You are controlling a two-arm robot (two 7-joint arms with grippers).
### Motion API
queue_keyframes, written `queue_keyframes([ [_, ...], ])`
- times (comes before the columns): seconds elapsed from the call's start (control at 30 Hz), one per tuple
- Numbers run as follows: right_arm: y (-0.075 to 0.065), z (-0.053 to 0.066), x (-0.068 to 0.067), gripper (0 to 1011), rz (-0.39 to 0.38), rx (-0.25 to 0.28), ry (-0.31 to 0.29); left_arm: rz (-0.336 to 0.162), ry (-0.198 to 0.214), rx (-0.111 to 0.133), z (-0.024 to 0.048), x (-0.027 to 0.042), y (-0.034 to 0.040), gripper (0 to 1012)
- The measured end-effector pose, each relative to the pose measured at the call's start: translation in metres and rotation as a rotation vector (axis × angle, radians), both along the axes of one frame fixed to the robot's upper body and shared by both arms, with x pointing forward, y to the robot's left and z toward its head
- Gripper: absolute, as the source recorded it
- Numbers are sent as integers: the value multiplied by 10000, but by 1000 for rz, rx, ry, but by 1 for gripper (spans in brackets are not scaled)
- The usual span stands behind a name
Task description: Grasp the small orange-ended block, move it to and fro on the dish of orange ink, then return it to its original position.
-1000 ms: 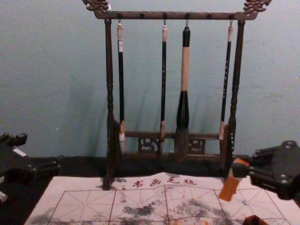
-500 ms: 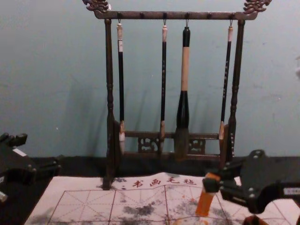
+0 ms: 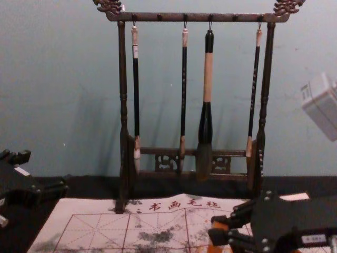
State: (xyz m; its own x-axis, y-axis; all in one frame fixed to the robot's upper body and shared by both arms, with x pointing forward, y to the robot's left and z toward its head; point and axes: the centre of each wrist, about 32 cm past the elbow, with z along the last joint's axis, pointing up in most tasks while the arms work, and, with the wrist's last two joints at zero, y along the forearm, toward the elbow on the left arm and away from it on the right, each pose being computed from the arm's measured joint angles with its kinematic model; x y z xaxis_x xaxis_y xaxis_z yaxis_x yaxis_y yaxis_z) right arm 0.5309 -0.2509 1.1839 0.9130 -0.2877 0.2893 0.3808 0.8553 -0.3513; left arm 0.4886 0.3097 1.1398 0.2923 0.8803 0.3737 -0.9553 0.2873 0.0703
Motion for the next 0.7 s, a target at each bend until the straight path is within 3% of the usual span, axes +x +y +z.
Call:
queue_keyframes([
  [0.7, 173, -54, -2, 119, 62, 6, 23, 0, 0, 0, 0, 0, 0, 1001],
])
